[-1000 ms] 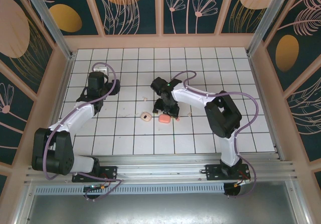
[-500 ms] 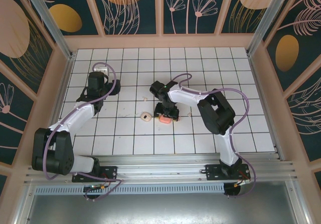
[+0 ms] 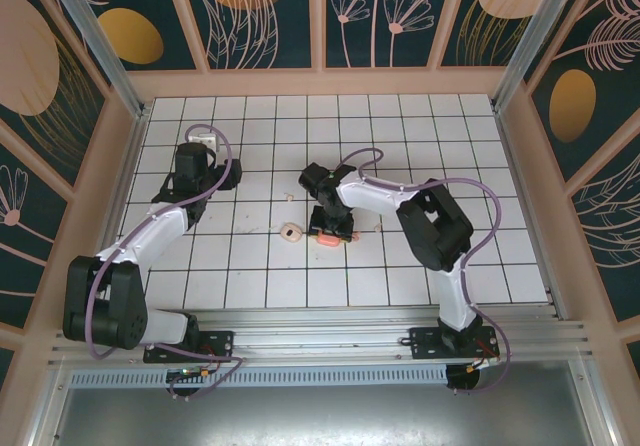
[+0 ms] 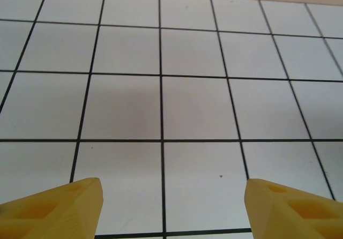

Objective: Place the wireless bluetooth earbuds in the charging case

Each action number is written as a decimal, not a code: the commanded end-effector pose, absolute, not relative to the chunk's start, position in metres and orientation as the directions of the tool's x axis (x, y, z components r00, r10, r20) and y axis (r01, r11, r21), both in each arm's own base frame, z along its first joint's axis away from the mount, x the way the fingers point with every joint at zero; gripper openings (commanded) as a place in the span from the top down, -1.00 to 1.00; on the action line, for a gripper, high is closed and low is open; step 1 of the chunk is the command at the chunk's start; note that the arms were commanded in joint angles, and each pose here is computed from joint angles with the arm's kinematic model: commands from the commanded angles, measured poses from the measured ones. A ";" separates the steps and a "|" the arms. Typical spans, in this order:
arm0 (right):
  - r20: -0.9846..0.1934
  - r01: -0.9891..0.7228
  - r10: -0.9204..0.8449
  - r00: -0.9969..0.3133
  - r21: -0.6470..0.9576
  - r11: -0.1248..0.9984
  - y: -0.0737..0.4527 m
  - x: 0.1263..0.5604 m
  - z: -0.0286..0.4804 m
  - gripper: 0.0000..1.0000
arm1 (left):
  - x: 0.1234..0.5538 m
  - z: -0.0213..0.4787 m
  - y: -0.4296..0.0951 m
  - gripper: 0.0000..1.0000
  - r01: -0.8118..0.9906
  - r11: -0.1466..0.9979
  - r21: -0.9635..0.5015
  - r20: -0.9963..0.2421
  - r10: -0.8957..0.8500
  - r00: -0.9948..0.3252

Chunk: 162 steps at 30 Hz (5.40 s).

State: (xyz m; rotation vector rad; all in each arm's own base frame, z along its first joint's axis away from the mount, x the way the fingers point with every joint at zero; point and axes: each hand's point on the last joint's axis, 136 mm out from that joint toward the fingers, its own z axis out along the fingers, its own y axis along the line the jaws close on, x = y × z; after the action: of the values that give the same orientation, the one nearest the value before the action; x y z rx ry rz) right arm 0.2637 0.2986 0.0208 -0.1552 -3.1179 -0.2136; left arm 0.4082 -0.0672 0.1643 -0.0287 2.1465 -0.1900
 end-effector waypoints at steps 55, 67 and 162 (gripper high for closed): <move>-0.541 -0.436 0.328 -0.775 0.833 0.341 0.348 0.266 0.276 -0.13 | 0.267 0.273 -0.261 0.01 0.854 0.515 0.077 -0.980 -0.119 0.160; -0.545 -0.446 0.310 -0.779 0.829 0.337 0.352 0.261 0.277 -0.14 | 0.267 0.274 -0.263 0.21 0.861 0.504 0.066 -0.983 -0.114 0.142; -0.744 -0.941 -0.618 0.254 -0.338 0.020 0.274 0.242 0.261 0.75 | 0.246 0.234 -0.295 0.01 0.959 0.161 0.235 -0.940 0.286 0.183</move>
State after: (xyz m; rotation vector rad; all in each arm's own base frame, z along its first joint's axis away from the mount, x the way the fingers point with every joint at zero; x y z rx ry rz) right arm 0.2371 0.2728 0.2696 2.9137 -2.5916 -1.0469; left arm 0.2493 -0.2945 0.2359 1.2918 1.3373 -0.7902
